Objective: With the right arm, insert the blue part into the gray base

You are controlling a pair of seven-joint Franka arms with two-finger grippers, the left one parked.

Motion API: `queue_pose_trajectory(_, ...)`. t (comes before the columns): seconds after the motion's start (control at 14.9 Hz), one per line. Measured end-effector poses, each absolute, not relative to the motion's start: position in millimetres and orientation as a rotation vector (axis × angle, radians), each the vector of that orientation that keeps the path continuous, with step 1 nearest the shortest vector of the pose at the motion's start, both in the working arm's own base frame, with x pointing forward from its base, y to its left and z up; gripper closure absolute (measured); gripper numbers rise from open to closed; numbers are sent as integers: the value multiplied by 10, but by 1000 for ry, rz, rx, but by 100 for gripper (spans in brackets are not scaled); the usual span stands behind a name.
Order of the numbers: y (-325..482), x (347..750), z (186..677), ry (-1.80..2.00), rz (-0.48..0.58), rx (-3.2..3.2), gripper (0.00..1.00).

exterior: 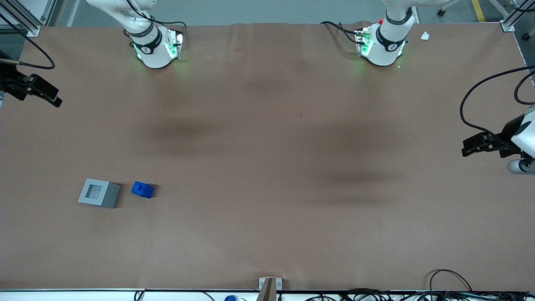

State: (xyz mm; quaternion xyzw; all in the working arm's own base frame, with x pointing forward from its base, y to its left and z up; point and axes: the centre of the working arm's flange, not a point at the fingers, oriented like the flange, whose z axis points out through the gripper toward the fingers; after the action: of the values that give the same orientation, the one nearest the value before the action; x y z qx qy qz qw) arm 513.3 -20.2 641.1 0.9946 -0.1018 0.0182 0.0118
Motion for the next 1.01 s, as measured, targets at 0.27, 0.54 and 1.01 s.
queue_pose_trajectory(0.27, -204, 5125, 6412, -317, 46, 3099, 0)
queue_pose_trajectory(0.54, -230, 5161, 6379, -317, 37, 3082, 0)
queue_pose_trajectory(1.01, -158, 5351, 6152, -291, -13, 3084, 0)
